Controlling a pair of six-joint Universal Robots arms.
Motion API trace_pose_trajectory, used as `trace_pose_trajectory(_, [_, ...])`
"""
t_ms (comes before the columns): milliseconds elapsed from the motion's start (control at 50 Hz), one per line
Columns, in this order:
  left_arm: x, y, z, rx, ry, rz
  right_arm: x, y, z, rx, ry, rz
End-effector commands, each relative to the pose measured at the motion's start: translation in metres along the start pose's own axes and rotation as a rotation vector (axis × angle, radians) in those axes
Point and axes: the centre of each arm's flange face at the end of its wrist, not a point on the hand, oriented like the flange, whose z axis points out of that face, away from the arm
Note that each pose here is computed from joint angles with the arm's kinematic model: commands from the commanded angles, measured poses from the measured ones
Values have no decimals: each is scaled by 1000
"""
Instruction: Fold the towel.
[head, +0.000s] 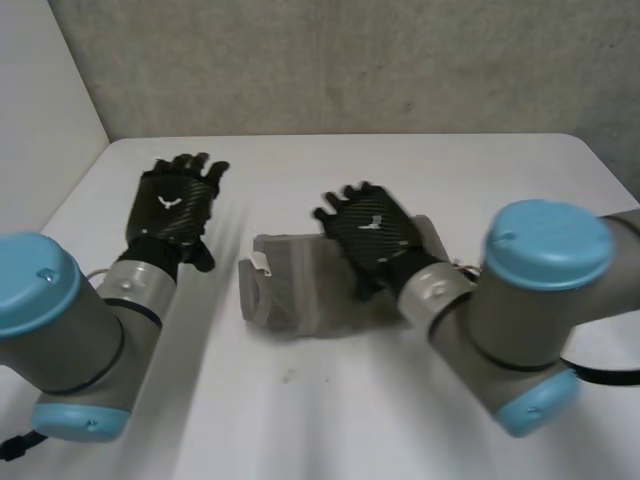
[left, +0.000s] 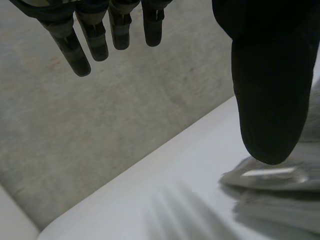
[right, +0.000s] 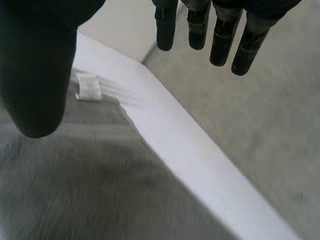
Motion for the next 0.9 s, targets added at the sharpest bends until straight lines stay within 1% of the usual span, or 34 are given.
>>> trace_pose_trajectory(20, [31,-1,-15,0,97,3,40,45,-18,-161,99,145])
trace_pose_trajectory(80, [46,15,-19,-41,142,20,66,74,-26,-245,174,178])
trace_pose_trajectory(160, [49,25,-17,-68,148,24,71,91,-28,-286,178,201])
trace_pose_trajectory(200, [52,31,-13,-81,152,26,77,111,-26,-328,194,225])
trace_pose_trajectory(260, [54,39,-11,-99,151,28,84,121,-23,-334,203,235])
trace_pose_trajectory(380, [53,43,-10,-114,149,28,83,128,-20,-318,175,241])
trace_pose_trajectory(620, [50,42,-12,-117,142,28,83,122,-23,-315,177,263])
trace_pose_trajectory(720, [50,43,-12,-120,143,28,87,122,-24,-305,193,336])
trace_pose_trajectory(760, [49,42,-12,-121,141,27,90,123,-22,-287,209,395])
trace_pose_trajectory(800, [49,41,-12,-116,140,26,91,123,-21,-283,216,410])
trace_pose_trajectory(840, [48,38,-12,-110,138,25,93,122,-20,-280,225,410])
trace_pose_trajectory(880, [47,36,-12,-105,135,25,99,113,-16,-257,246,357])
trace_pose_trajectory(900, [47,33,-12,-98,133,22,99,113,-16,-257,247,357])
